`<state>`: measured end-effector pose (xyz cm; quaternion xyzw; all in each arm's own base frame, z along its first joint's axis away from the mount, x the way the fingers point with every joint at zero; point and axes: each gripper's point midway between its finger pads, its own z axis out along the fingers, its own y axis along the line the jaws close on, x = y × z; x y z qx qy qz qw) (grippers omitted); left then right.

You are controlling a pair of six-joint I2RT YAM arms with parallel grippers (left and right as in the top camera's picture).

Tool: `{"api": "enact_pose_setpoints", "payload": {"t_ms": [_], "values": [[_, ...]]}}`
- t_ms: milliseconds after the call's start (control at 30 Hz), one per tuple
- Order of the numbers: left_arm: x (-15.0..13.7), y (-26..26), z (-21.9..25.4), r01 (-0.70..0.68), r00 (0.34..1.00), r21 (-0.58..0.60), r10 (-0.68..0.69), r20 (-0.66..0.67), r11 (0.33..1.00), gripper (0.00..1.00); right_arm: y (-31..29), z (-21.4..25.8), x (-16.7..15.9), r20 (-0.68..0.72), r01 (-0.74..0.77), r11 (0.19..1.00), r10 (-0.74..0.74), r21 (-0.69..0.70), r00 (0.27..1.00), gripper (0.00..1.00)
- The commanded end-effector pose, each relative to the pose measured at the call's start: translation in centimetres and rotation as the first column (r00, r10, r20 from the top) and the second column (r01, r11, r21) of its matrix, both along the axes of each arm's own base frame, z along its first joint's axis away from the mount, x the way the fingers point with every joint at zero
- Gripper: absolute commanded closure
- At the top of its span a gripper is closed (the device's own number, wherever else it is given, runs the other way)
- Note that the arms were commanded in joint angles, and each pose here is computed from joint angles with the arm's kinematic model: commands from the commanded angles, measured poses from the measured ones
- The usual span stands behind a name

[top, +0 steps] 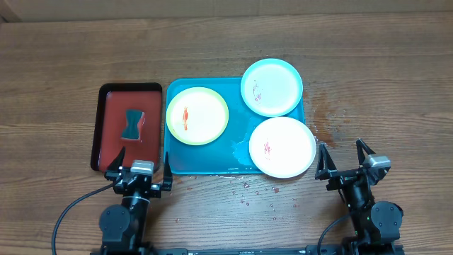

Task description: Clean dirty plates on tray and stack at the side

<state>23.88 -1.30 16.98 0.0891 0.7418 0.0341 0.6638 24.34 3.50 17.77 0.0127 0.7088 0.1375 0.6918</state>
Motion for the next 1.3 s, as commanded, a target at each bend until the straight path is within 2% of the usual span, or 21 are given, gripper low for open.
{"api": "enact_pose_setpoints", "payload": {"t_ms": [0, 200, 300, 567, 800, 967, 1100, 1267], "values": [[-1.6, -0.5, 6.3, 0.027, 0.994, -0.035, -0.023, 0.106, 0.999, 0.0, 0.2, 3.7, -0.6, 0.078, -0.014, 0.999, 0.011, 0.036, 0.997, 0.0], [-3.4, -0.5, 11.0, 0.031, 0.995, -0.194, -0.011, 0.102, 0.981, 0.0, 0.3, 6.4, -1.0, 0.112, -0.024, 0.999, 0.019, 0.044, 0.994, 0.0], [-3.4, -1.1, 12.9, 0.054, 0.997, -0.23, -0.041, 0.062, 0.972, 0.0, 0.3, 8.3, -1.1, 0.125, -0.025, 0.999, 0.019, 0.044, 0.992, 0.0], [0.4, -1.9, 17.5, 0.051, 0.988, -0.225, -0.083, -0.132, 0.973, 0.0, 0.4, 14.3, 0.3, 0.111, -0.027, 0.999, 0.022, 0.043, 0.994, 0.0], [4.4, -2.0, 18.9, 0.03, 0.924, -0.165, -0.09, -0.372, 0.986, 0.0, 1.1, 15.6, 2.8, -0.067, -0.051, 0.998, 0.053, 0.037, 0.996, 0.0], [6.7, -2.4, 18.8, 0.024, 0.862, -0.172, -0.107, -0.495, 0.985, 0.0, 3.3, 14.8, 4.2, -0.26, -0.165, 0.984, 0.177, 0.067, 0.949, 0.0], [7.2, -2.6, 17.3, 0.016, 0.819, -0.176, -0.114, -0.562, 0.984, 0.0, 5.2, 13.8, 4.8, -0.338, -0.262, 0.958, 0.285, 0.115, 0.897, 0.0], [7.0, -2.6, 15.9, 0.009, 0.782, -0.178, -0.118, -0.612, 0.984, 0.0, 6.2, 12.1, 5.9, -0.388, -0.303, 0.941, 0.339, 0.153, 0.857, 0.0]]}}
